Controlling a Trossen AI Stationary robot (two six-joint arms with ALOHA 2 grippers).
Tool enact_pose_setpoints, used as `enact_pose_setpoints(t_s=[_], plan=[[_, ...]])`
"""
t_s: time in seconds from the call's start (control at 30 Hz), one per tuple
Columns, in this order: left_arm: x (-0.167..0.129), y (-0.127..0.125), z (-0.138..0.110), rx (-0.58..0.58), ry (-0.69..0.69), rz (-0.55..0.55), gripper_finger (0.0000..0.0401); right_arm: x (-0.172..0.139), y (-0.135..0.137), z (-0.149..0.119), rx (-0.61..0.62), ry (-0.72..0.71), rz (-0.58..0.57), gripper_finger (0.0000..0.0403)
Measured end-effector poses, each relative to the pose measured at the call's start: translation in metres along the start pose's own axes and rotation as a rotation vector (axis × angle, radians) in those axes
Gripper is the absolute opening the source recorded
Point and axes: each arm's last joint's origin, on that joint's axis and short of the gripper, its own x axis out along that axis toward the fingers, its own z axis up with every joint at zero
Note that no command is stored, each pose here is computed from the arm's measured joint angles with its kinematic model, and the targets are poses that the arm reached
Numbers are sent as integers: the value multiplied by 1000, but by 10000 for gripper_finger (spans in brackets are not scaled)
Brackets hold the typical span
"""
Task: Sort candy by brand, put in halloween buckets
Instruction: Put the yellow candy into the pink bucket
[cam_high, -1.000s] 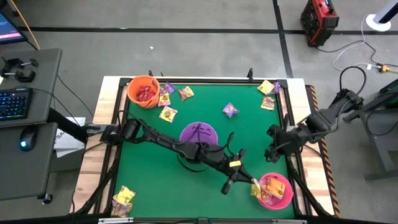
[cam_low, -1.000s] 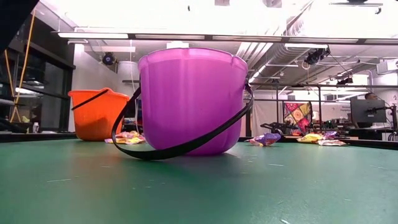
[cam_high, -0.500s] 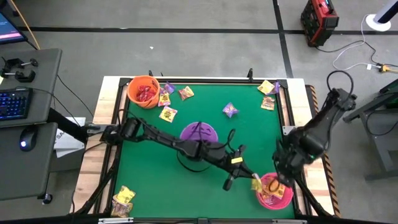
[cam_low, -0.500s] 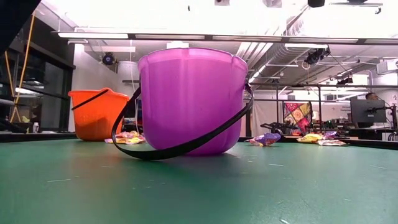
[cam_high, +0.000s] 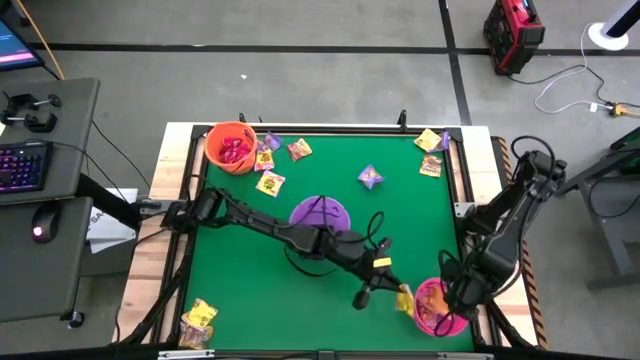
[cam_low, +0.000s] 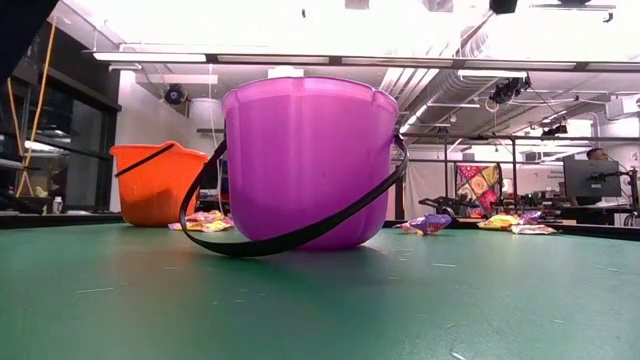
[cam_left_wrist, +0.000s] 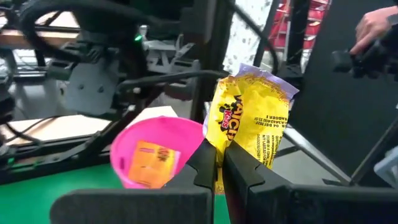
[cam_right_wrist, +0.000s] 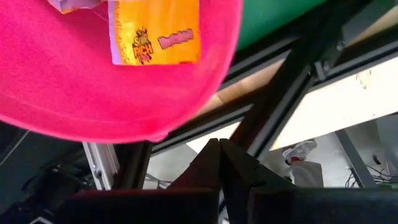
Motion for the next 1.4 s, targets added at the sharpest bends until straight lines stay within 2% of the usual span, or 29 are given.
enact_pose_setpoints(t_s=[0.33,0.53,0.8,0.93,1.1,1.23,1.4], plan=[[4,-22,-2,65,5,-37,0,16,18,9,-21,0,-7,0],[4,-24,-3,77,5,-38,0,21,26,13,-30,-28,27,0],[4,-21,-2,84,5,-32,0,16,32,23,0,-132,96,0],[3,-19,-2,93,4,-27,0,12,36,29,-28,-171,141,0],[3,-17,-2,110,4,-23,0,-11,40,21,-91,-232,131,0],[3,-17,-2,168,3,-1,0,-44,36,5,-60,-348,57,0],[11,-12,-16,207,-5,66,5,-83,27,-13,23,-491,7,0]])
